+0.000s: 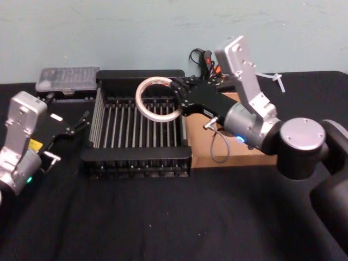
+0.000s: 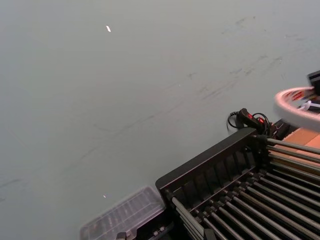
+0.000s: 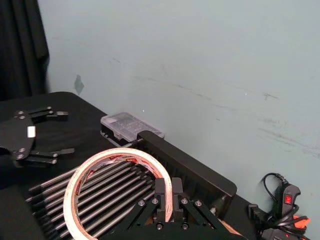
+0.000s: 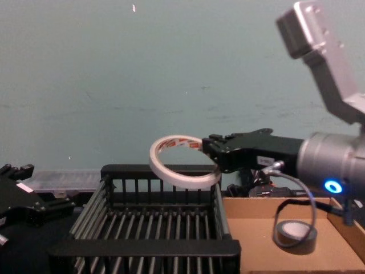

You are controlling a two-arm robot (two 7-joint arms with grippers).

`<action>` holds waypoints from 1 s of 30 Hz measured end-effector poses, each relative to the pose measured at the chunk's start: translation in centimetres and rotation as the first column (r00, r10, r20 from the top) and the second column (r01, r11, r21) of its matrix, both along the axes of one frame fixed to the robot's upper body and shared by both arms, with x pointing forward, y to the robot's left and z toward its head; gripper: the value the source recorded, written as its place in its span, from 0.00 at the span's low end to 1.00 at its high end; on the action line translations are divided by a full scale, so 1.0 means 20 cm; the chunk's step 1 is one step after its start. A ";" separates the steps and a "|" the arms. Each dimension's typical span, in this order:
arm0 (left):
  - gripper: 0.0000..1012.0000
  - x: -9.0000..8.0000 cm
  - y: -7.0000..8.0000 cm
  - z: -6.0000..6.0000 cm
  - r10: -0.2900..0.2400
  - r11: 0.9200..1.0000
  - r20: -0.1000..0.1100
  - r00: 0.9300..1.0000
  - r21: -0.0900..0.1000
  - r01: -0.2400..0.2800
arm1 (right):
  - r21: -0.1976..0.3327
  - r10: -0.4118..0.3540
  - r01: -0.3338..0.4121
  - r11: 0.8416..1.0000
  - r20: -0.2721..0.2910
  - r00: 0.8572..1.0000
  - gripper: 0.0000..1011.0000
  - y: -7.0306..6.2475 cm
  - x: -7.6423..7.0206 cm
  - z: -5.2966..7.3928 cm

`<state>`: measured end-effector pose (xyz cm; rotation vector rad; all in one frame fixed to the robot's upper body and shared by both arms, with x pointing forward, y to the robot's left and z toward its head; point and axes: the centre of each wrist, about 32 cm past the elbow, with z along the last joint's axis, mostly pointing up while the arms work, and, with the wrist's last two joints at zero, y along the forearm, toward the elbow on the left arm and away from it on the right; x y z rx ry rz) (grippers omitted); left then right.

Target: Pick up the white tape and place it into the black box , Pick up the silver tape and place it into the brown box.

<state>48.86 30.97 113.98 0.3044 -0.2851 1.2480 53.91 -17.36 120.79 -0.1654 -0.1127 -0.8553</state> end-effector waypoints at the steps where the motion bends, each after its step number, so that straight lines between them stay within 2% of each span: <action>1: 0.99 0.00 0.00 0.00 0.000 1.000 0.000 1.000 0.000 0.000 | -0.001 -0.003 0.003 1.000 -0.002 1.000 0.08 0.01 0.01 0.00; 12: 0.99 0.00 0.00 0.00 0.000 1.000 0.000 1.000 0.000 0.000 | -0.035 -0.048 0.046 0.998 -0.041 0.998 0.08 0.16 0.15 -0.09; 23: 0.99 0.00 0.00 0.00 0.000 1.000 0.000 1.000 0.000 0.000 | -0.080 -0.083 0.075 0.994 -0.091 0.992 0.08 0.24 0.23 -0.18; 30: 0.99 0.00 0.00 0.00 0.000 1.000 0.000 1.000 0.000 0.000 | -0.098 -0.099 0.088 0.991 -0.113 0.989 0.08 0.26 0.25 -0.22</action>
